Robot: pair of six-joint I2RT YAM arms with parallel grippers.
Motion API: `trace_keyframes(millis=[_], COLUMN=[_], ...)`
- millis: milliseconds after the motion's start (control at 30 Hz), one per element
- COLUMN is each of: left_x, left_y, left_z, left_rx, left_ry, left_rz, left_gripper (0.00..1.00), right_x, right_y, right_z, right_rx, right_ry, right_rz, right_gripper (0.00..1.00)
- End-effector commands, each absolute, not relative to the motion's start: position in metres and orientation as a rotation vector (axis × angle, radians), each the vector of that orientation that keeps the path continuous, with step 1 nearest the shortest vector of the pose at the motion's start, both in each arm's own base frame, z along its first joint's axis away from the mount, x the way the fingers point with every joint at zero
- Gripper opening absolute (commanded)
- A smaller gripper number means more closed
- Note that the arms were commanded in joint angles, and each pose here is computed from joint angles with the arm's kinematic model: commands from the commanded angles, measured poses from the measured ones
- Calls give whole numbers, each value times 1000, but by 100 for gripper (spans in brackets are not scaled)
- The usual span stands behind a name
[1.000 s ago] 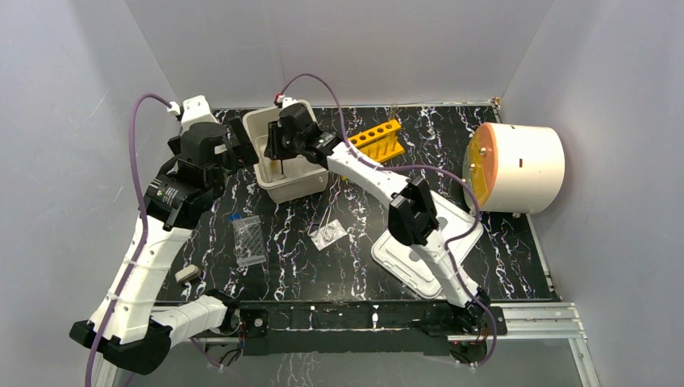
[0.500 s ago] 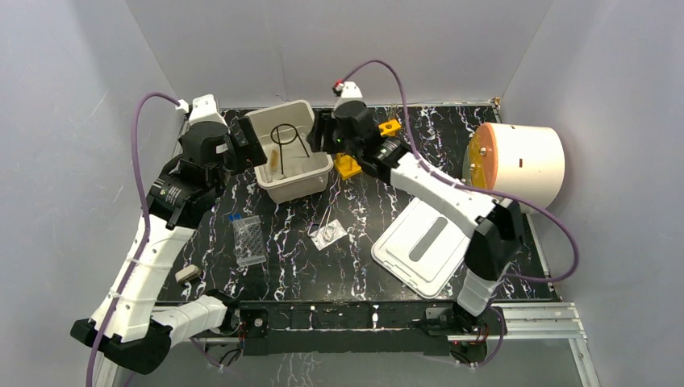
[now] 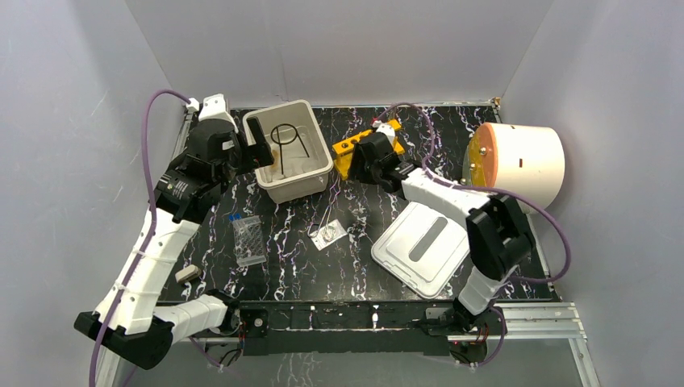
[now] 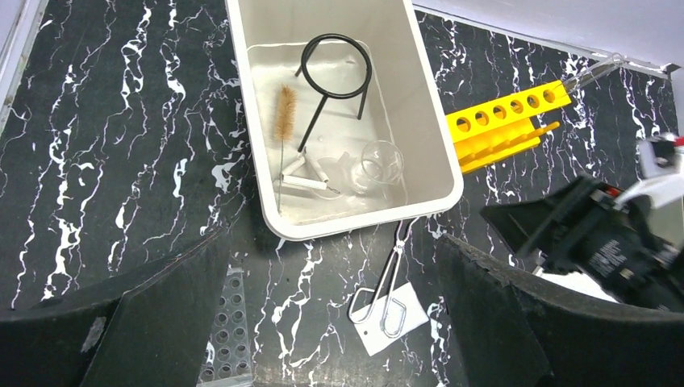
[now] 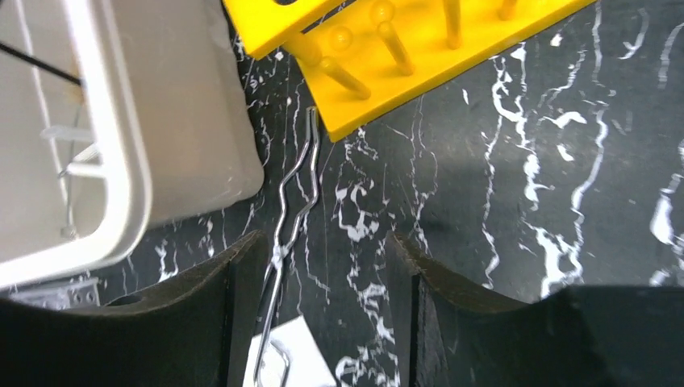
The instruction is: Organize the chemistry lab equipment
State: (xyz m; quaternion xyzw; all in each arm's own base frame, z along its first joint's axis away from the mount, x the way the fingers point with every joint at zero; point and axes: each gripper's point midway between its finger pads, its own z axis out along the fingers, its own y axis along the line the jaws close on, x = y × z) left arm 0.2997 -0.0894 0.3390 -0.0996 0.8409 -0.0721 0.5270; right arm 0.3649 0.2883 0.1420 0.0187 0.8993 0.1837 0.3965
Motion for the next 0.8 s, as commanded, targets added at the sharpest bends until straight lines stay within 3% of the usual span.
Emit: trace_keyframes(millis=[0, 500, 767], left_x=[299, 299, 305], left_y=[-93, -79, -81], left_z=[342, 339, 335], left_rx=[-232, -250, -235], left_ry=[2000, 2002, 2018], left_rz=[-197, -106, -80], left_gripper=[98, 98, 98], right_x=[385, 426, 429], right_y=[316, 338, 342], right_z=[128, 75, 58], right_rx=[88, 186, 161], right_ry=[2264, 2385, 2432], right_rz=[584, 456, 428], right_gripper=[61, 65, 46])
